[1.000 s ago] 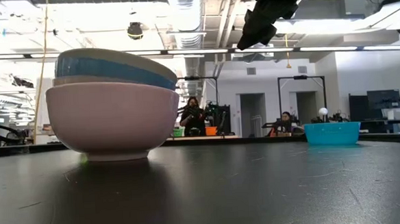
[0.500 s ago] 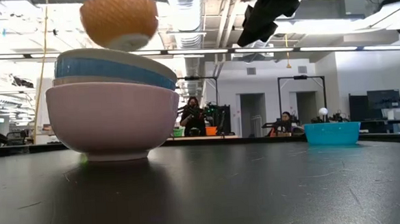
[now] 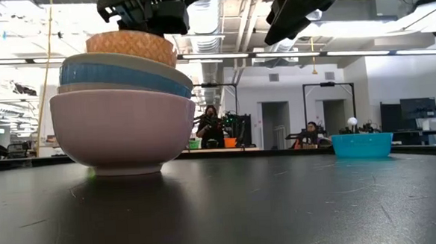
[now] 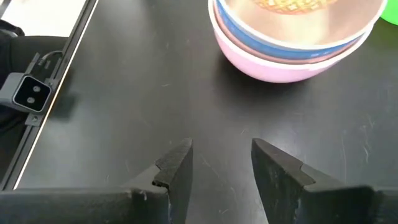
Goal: Nest bowls inside each other
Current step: Stack the blue pattern bowl on top of the white bowl, then stack the green bowl on top of the blue pattern bowl
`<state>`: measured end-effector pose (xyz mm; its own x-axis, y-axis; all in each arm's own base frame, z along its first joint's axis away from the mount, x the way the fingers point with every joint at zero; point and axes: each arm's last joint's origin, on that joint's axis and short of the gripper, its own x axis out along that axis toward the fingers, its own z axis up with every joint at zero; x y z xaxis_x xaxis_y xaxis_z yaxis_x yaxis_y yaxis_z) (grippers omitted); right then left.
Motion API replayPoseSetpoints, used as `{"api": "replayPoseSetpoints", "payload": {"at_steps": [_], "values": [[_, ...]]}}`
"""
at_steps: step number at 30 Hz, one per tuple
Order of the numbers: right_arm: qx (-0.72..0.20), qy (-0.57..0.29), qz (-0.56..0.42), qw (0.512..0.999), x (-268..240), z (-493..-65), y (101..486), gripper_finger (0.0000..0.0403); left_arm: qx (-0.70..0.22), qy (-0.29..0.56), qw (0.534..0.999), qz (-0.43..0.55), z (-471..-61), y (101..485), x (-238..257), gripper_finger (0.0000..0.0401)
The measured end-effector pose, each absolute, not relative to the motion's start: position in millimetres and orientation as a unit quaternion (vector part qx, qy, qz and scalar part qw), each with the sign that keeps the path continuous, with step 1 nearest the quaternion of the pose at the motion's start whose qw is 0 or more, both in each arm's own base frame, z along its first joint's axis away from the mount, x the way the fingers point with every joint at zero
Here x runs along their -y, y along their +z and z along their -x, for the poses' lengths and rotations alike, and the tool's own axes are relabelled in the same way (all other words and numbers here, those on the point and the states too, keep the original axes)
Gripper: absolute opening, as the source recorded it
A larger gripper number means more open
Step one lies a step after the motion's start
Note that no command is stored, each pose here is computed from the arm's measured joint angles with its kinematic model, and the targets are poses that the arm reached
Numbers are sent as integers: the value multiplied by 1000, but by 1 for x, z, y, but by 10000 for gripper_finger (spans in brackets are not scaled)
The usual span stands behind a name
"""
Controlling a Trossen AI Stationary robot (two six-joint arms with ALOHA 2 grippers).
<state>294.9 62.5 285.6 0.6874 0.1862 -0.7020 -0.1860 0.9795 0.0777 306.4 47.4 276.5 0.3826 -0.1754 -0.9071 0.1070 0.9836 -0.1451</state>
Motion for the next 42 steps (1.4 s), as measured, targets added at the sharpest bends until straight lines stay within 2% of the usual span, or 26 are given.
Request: {"api": "replayPoseSetpoints", "payload": {"at_steps": [6,12,19,30,42], "values": [[-382,103,1,918,-64,-295,286,178,-551,-83,830,22,-307,274,-47,2],[-382,105,4,918,-64,-295,286,178,-548,-81,832,33,-300,253,-44,2],[-378,105,13,920,-61,-296,286,178,-547,-46,836,8,-295,258,-44,2],[-369,102,8,924,-60,-297,287,178,-553,-41,832,22,-291,235,-43,3],[-369,101,7,924,-60,-297,287,178,-543,-30,839,24,-293,236,-44,85]]}}
